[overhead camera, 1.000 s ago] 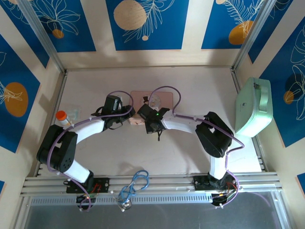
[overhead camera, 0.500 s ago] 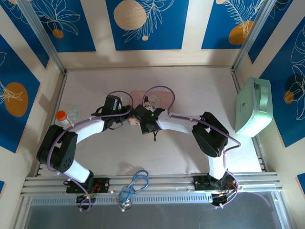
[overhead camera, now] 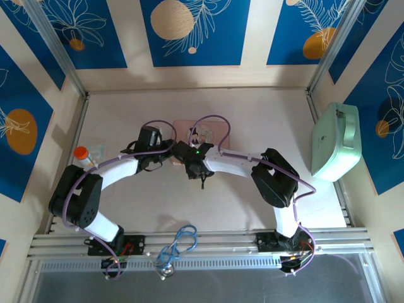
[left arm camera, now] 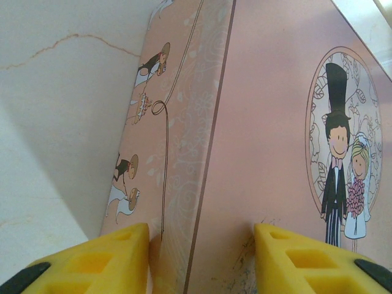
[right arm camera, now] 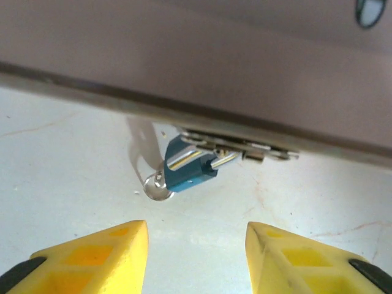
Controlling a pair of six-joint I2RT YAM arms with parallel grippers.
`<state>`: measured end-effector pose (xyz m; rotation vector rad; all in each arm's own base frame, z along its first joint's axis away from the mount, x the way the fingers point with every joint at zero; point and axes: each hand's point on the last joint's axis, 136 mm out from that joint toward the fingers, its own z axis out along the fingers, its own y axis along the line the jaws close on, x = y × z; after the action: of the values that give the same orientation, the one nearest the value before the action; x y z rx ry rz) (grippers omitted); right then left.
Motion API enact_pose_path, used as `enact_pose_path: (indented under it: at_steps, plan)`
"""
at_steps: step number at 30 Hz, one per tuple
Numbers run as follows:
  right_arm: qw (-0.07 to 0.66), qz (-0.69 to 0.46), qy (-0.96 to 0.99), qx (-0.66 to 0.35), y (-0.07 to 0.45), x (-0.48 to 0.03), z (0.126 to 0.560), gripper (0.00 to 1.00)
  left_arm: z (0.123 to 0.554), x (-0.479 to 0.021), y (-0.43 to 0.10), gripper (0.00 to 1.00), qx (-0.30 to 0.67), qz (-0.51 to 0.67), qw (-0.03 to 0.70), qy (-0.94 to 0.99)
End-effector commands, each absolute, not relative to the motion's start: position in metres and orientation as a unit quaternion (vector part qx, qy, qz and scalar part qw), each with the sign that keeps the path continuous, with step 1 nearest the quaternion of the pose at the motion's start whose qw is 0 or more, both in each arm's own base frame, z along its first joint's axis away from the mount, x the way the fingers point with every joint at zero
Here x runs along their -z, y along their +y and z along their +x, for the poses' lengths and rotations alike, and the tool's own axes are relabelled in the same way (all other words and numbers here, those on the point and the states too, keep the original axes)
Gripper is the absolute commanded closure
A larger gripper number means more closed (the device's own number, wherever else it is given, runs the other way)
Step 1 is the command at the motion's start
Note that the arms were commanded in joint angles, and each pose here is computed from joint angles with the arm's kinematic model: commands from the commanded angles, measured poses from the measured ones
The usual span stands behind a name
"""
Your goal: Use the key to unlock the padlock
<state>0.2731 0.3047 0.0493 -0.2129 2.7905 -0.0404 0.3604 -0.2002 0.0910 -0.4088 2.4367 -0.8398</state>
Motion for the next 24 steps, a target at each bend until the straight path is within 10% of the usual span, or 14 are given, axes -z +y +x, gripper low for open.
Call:
enact_pose_path:
  at_steps: [1,13,24]
  plan:
    - [0.163,-0.061,0.984,0.038,0.302,-0.044,0.274,0.53,0.347,-0.067,-0.198,0.56,0.3,-0.165,0.217,0.914]
    - [0.147,-0.032,0.982,0.11,0.294,-0.03,0.284,0.57,0.347,-0.063,-0.198,0.57,0.303,-0.167,0.215,0.913]
    - [0.137,-0.04,0.978,0.153,0.278,-0.034,0.281,0.86,0.348,-0.062,-0.199,0.57,0.306,-0.168,0.215,0.912]
